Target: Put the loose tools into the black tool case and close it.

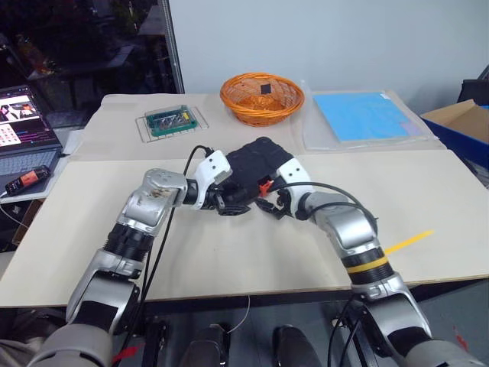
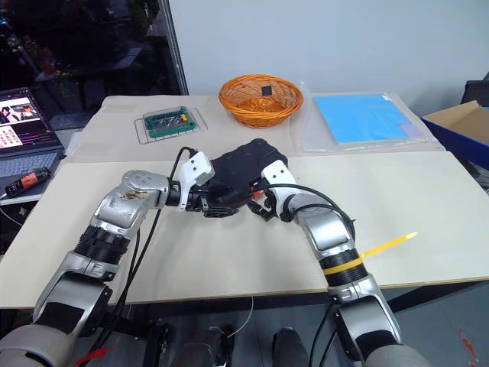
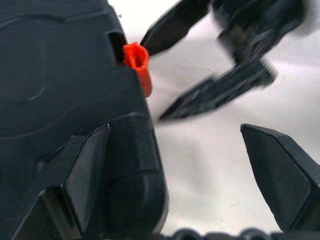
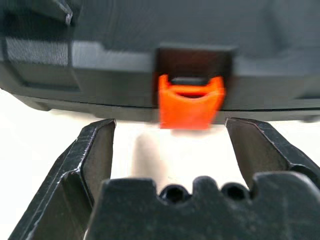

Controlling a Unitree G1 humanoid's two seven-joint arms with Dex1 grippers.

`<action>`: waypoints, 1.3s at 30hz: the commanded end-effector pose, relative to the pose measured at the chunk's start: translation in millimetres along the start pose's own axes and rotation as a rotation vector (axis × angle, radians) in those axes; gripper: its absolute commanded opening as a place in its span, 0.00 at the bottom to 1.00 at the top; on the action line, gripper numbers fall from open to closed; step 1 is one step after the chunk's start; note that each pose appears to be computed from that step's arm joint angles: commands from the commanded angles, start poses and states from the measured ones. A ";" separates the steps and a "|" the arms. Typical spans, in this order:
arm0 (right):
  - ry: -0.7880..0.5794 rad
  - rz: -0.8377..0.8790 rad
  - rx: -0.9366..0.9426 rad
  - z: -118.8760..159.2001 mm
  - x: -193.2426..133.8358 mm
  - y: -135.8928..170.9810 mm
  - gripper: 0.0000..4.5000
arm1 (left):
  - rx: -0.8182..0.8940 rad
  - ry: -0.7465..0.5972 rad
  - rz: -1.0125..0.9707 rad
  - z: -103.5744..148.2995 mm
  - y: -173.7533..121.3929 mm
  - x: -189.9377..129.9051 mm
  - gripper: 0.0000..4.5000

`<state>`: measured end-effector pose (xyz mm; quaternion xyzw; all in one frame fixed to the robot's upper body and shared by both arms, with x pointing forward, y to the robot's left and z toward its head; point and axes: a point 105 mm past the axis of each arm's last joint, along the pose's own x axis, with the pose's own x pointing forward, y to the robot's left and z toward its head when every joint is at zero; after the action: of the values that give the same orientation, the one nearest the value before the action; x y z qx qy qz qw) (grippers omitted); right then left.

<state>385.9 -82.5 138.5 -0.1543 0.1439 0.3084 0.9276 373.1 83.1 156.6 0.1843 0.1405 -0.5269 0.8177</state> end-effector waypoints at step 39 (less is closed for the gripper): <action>-0.173 0.028 0.066 36.6 -14.9 4.2 0.01 | -0.038 0.067 0.033 -24.9 4.8 4.0 1.00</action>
<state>379.7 -72.7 156.9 -0.1089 0.1137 0.3282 0.9314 379.9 86.2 156.5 0.1930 0.1310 -0.5123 0.8265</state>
